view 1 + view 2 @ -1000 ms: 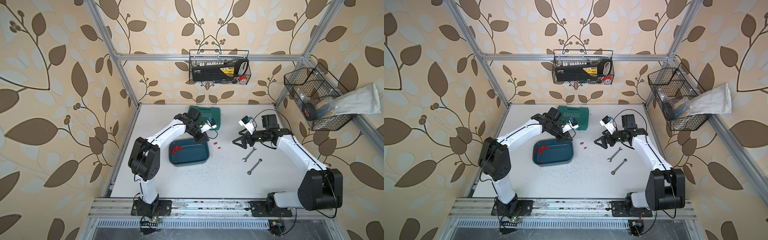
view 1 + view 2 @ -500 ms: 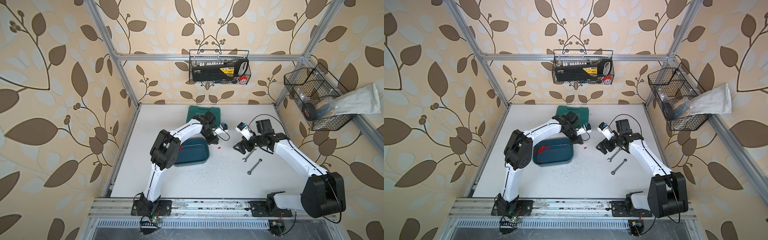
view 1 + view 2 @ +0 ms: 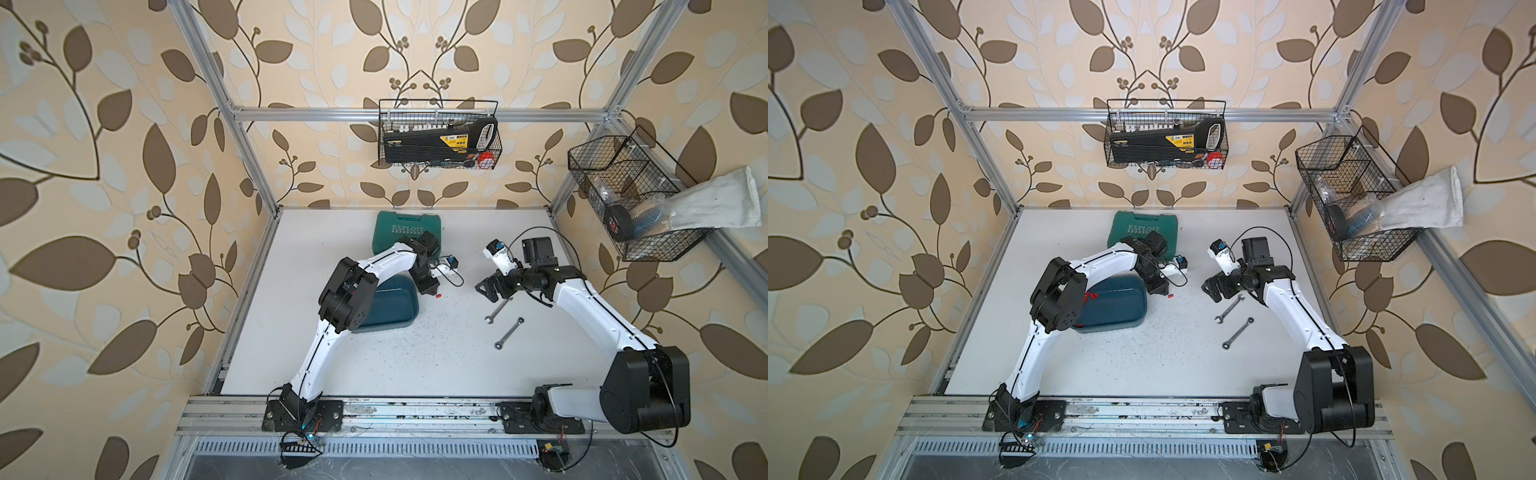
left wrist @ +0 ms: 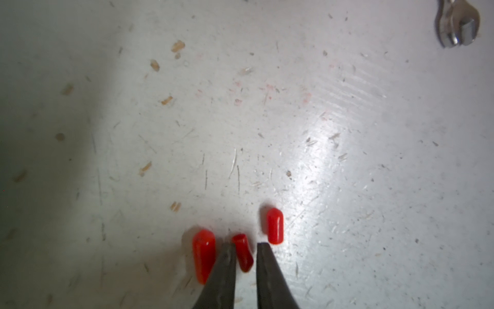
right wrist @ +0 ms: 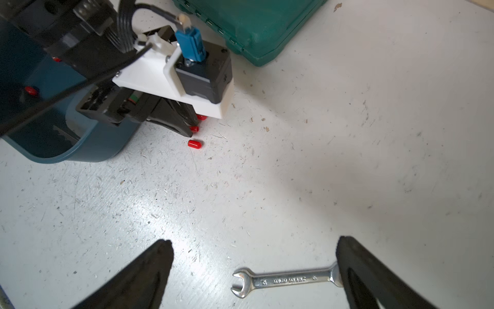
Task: Take the screw protection sleeves out of the storage box
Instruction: Place the screw protection sleeve at the center of the board.
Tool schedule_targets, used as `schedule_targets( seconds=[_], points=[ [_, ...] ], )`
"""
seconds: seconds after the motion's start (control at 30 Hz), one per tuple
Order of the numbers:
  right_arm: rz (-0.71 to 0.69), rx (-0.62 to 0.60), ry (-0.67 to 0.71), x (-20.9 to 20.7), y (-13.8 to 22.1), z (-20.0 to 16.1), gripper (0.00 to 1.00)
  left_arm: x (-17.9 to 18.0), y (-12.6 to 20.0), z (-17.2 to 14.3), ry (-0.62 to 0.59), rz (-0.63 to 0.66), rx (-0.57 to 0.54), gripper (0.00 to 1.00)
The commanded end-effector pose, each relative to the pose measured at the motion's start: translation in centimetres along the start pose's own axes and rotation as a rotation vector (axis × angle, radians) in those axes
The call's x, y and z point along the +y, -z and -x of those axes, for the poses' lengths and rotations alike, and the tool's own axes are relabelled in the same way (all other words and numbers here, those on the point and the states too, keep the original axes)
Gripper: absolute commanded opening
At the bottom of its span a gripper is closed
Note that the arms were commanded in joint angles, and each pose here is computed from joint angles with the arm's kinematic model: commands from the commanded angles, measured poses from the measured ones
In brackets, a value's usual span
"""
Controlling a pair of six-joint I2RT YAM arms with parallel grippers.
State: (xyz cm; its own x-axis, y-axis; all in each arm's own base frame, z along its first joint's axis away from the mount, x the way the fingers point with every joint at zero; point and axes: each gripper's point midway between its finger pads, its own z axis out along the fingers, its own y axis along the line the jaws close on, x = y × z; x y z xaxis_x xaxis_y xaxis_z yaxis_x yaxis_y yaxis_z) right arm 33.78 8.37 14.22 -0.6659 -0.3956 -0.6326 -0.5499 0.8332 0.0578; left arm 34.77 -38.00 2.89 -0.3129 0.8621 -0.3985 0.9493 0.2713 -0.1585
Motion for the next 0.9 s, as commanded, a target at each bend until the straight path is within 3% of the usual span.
schedule_targets(
  seconds=[0.0,0.33,0.47,0.63,0.87],
  points=[
    [-0.004,-0.015,-0.009,0.0,0.4,0.3,0.99,-0.2,1.1,1.2,-0.021,0.017,-0.015,0.25],
    [0.001,-0.027,-0.004,0.1,0.8,0.7,0.99,-2.0,5.6,2.3,-0.045,0.013,-0.074,0.33],
    [0.058,-0.052,0.015,1.2,1.2,1.4,0.99,-3.8,7.9,1.2,-0.068,-0.026,-0.070,0.34],
    [0.147,-0.062,0.058,3.5,1.4,2.7,0.99,-5.0,10.9,-2.3,-0.058,-0.031,-0.046,0.34],
    [0.284,-0.083,0.099,7.0,0.6,5.3,0.99,-3.3,14.8,-10.7,0.059,0.086,0.033,0.35]
  ],
)
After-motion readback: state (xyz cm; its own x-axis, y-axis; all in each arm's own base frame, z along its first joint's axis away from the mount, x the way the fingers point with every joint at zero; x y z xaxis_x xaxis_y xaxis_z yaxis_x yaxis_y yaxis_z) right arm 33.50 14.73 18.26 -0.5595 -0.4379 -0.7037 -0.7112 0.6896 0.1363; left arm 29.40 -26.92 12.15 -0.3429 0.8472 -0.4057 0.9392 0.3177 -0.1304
